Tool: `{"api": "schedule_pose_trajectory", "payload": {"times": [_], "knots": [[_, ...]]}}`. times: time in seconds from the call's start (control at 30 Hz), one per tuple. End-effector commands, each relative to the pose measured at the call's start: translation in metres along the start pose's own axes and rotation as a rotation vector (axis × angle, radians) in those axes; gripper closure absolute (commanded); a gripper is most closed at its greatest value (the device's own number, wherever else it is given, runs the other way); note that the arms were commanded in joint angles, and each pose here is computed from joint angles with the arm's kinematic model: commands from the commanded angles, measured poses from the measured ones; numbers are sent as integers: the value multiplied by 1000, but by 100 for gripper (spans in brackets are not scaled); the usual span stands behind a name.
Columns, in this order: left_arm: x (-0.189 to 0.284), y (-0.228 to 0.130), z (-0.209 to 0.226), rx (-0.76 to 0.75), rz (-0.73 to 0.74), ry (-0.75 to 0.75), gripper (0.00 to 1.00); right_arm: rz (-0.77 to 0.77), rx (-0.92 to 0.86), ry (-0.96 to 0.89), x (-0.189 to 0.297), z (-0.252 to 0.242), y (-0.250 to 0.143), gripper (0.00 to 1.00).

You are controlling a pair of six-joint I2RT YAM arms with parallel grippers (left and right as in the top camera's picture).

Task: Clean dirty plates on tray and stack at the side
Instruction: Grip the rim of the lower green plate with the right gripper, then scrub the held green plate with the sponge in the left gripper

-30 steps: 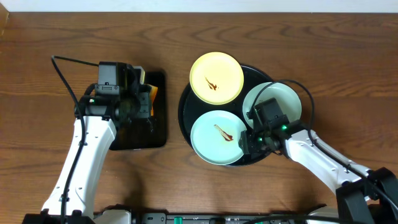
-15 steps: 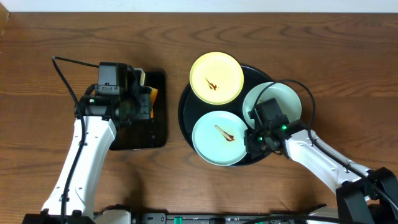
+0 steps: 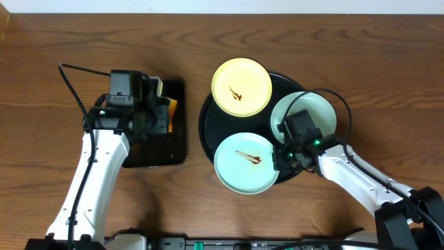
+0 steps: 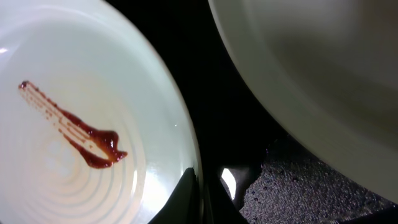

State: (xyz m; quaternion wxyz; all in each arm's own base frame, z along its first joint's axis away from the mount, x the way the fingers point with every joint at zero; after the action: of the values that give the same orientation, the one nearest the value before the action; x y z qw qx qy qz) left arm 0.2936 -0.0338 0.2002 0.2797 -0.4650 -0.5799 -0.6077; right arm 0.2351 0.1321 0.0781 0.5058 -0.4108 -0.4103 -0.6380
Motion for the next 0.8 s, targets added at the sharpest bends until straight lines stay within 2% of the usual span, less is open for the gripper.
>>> {"api": "schedule_pose_trajectory", "payload": {"times": [0.0,0.33,0.4,0.57,0.67,0.77], "knots": [[8,6,-3,-18,-32,-28,93,-9,6,1,1,4,3,97],[8,7,-4,-18,-34,-29,93,-8,6,1,1,4,3,98],[8,8,-8,-26,-44,-71,93,-8,6,1,1,4,3,98],[11,14,-38,-76,-88,-293,92,-9,7,1,1,4,3,98],[7,13,-63,-140,-70,-321,93,-9,7,1,1,4,3,98],[-2,9,-88,-152,-24,-286,93,-9,7,1,1,4,3,98]]}}
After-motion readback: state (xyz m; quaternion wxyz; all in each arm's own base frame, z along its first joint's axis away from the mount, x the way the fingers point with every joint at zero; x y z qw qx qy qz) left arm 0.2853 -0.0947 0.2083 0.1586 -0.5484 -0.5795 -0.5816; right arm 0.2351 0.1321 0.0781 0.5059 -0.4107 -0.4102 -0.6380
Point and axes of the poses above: each gripper's point midway between its finger pads, its own x axis back along the fingers, its own z axis along the line the jaws close on, y = z × x, the point moved 7 cm from there along x, back along the fingers, and after that the axes turned 11 degrees about -x, right-handed, at the moved point
